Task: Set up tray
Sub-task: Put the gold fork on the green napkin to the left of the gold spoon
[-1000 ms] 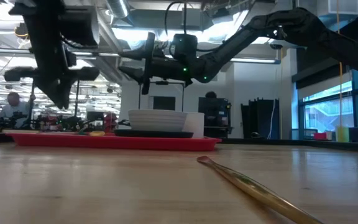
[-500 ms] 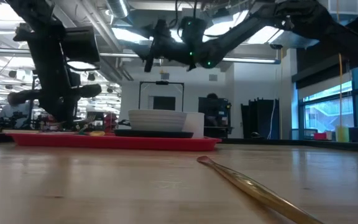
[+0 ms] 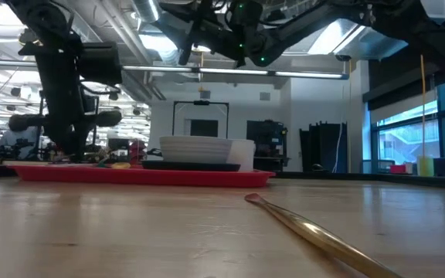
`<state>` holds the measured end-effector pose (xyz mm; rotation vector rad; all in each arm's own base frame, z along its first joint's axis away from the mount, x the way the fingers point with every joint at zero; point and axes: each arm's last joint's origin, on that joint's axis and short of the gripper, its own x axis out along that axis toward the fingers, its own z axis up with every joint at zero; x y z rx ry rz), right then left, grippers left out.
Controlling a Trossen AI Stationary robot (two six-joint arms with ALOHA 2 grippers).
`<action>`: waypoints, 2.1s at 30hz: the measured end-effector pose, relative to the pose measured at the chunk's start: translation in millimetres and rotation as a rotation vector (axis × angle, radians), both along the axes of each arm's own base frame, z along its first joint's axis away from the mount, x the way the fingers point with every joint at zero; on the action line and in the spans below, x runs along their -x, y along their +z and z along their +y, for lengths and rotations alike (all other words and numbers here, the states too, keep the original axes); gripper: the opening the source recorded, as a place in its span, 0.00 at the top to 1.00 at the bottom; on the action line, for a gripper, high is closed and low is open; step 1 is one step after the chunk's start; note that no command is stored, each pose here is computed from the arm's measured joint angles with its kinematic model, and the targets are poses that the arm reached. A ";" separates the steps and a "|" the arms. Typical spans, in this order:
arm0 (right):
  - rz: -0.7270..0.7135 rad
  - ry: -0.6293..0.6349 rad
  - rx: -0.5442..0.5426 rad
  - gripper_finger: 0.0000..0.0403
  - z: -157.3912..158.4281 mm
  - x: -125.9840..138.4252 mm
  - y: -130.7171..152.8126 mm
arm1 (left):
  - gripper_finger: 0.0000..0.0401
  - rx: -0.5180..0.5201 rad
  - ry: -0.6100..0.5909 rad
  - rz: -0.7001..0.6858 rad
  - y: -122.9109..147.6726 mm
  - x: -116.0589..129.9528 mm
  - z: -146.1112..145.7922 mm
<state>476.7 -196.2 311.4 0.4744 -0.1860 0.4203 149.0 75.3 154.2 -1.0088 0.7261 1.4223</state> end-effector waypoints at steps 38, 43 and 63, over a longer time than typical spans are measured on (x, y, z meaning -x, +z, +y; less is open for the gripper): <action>0.021 0.001 0.010 0.49 2.1 -1.9 -2.8 | 0.92 0.019 -0.010 -0.065 -18.9 6.2 5.0; 0.025 0.021 0.016 0.49 2.7 -1.8 -3.1 | 0.91 0.018 -0.010 -0.065 -18.8 6.2 5.0; 0.034 0.042 0.020 0.49 3.5 -2.0 -4.1 | 0.91 0.014 -0.002 -0.067 -18.7 6.2 5.2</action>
